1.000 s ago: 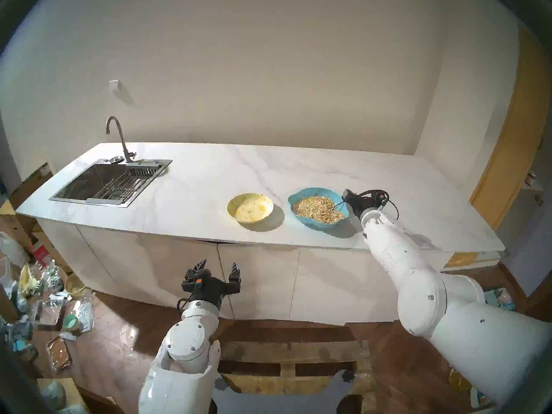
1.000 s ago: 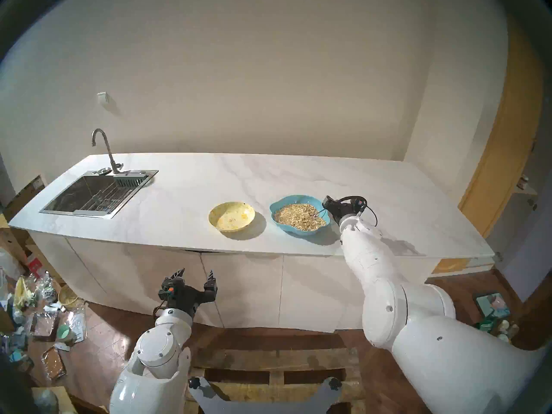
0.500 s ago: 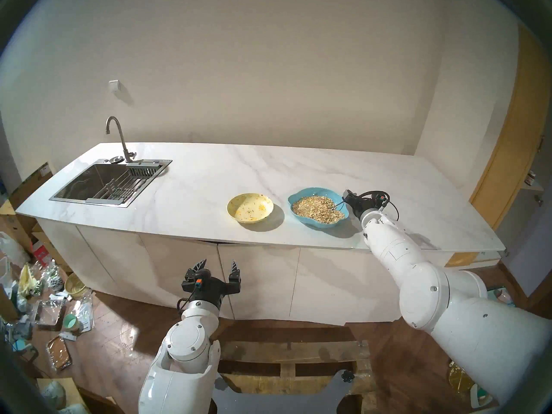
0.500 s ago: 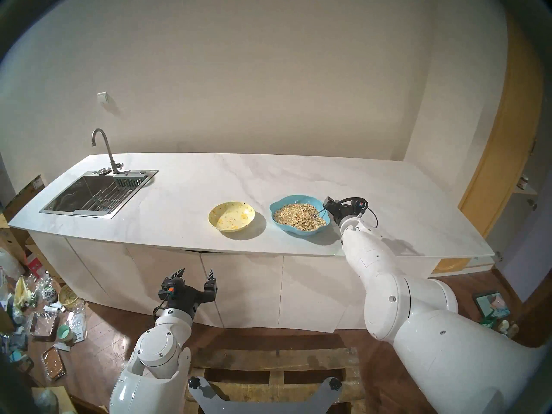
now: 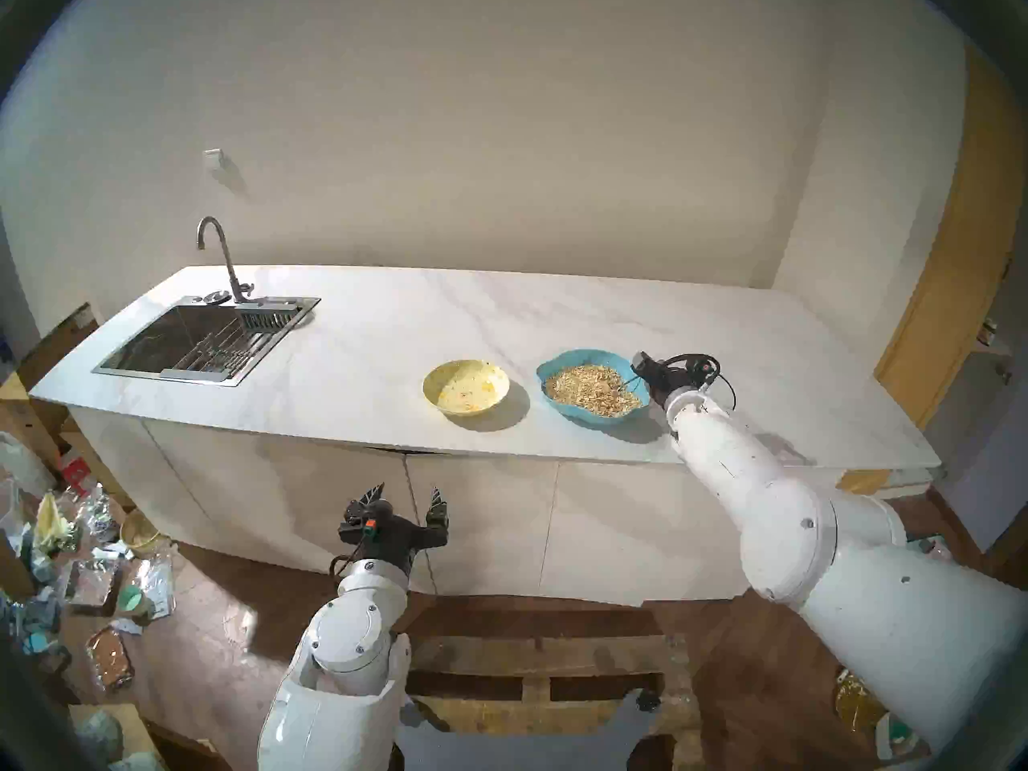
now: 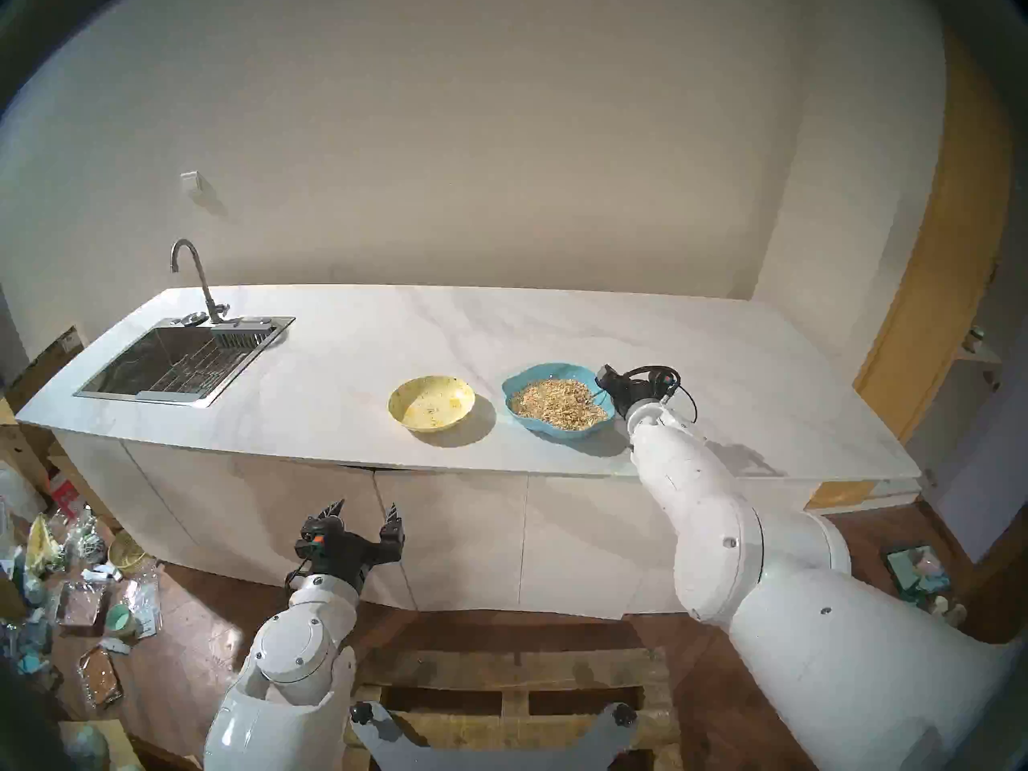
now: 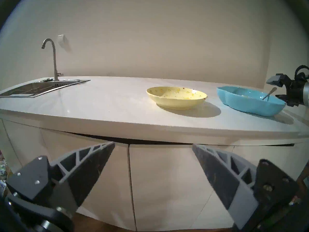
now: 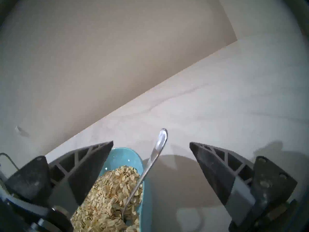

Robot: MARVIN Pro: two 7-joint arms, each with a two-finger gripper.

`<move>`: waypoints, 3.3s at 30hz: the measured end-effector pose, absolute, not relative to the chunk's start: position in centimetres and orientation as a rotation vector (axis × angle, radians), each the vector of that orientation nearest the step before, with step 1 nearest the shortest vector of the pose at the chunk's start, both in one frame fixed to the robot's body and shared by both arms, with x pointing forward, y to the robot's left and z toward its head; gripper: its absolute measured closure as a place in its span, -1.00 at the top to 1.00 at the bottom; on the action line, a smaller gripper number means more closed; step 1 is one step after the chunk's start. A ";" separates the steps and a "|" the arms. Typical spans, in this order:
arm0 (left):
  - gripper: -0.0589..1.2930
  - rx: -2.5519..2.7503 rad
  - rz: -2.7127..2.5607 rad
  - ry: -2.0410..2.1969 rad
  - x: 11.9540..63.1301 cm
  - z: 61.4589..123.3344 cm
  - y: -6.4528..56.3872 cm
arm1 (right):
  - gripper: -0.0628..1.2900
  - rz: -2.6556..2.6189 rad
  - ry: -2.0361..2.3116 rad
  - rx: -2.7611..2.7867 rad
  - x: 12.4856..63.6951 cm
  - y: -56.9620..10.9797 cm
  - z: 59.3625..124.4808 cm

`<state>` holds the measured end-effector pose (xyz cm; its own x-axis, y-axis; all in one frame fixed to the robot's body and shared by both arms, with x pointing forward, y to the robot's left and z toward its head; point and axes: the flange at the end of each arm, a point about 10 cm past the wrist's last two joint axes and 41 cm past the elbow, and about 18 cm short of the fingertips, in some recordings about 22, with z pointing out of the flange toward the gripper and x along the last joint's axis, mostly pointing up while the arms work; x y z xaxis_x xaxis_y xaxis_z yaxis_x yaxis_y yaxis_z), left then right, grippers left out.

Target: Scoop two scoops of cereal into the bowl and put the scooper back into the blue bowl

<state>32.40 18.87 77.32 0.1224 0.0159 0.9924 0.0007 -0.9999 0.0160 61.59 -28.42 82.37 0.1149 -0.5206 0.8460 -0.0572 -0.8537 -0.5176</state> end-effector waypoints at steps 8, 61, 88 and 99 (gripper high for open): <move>0.96 2.345 2.073 0.017 32.4 77.3 18.9 | 0.92 -1.774 0.580 -2.044 61.7 -28.3 82.4; 0.96 2.345 2.073 0.018 32.4 77.3 18.9 | -0.94 -1.554 0.879 -1.969 62.5 -29.0 83.2; 0.96 2.345 2.073 0.018 32.4 77.3 18.9 | -0.94 -1.684 0.645 -2.012 63.4 -27.2 85.2; 0.96 2.345 2.073 0.018 32.4 77.3 18.9 | -0.94 -1.753 0.563 -2.001 63.8 -26.6 86.3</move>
<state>32.40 18.88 77.30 0.1226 0.0159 0.9923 0.0009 -0.9999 0.0159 63.84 -26.57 86.26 0.1233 -0.5553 0.8225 -0.0274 -0.8304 -0.5565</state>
